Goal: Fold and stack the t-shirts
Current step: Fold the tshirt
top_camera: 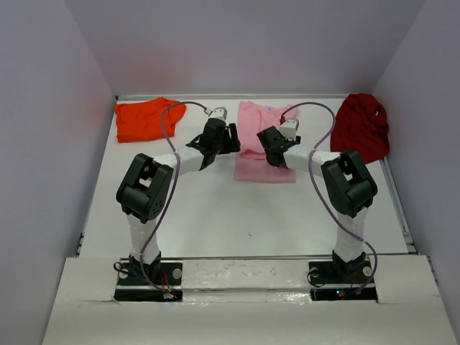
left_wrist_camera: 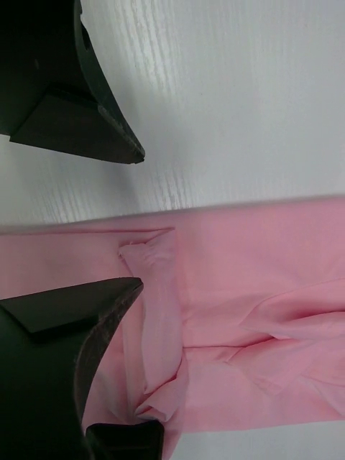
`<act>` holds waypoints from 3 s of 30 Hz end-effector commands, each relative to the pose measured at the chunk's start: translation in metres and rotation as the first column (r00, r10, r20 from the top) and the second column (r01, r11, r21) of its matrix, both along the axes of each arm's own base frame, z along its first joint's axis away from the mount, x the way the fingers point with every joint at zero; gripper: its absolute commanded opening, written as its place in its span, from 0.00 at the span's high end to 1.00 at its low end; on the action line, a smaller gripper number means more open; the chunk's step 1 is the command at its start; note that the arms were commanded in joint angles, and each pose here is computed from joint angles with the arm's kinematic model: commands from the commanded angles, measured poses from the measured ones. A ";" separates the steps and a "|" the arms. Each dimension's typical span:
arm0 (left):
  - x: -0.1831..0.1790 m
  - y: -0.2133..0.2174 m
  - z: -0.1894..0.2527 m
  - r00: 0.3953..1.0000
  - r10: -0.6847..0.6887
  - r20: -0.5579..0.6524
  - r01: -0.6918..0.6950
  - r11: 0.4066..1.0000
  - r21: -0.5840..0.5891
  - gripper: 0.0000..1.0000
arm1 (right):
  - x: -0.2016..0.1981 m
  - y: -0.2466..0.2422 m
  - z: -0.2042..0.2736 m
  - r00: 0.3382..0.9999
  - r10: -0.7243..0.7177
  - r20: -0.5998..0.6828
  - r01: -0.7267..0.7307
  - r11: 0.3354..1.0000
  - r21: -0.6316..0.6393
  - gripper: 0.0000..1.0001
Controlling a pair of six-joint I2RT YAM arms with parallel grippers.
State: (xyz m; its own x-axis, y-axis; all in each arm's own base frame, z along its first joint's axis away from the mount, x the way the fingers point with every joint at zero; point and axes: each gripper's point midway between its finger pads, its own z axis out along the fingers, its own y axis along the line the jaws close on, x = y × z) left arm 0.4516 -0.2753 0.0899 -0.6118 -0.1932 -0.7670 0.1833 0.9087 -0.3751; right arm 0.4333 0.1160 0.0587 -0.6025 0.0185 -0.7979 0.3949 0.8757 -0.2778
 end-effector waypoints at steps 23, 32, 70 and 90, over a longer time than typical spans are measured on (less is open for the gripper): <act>-0.089 0.042 0.145 0.975 0.012 0.224 0.019 0.990 -0.138 0.26 | -0.001 0.064 0.073 0.956 0.269 0.115 -0.286 0.942 0.175 0.43; -0.096 0.065 0.193 0.964 -0.013 0.265 0.010 1.000 0.010 0.26 | -0.001 0.104 0.037 0.937 0.347 0.038 -0.346 0.911 0.224 0.43; -0.089 0.098 0.196 0.941 0.023 0.338 -0.014 0.999 -0.029 0.25 | 0.062 0.091 0.020 0.964 0.263 0.033 -0.265 0.963 0.048 0.43; -0.088 0.096 0.194 0.946 -0.005 0.323 0.028 0.997 -0.067 0.25 | 0.119 0.063 0.064 0.958 0.263 0.119 -0.263 0.965 -0.010 0.44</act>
State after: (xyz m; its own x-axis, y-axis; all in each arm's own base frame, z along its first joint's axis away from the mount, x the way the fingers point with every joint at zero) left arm 0.3656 -0.1778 0.2665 -0.3810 -0.2173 -0.8987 0.2785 0.8999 -0.3356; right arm 0.5406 0.1725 0.0722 -0.5817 -0.1408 -0.8011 0.1689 0.9425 -0.2883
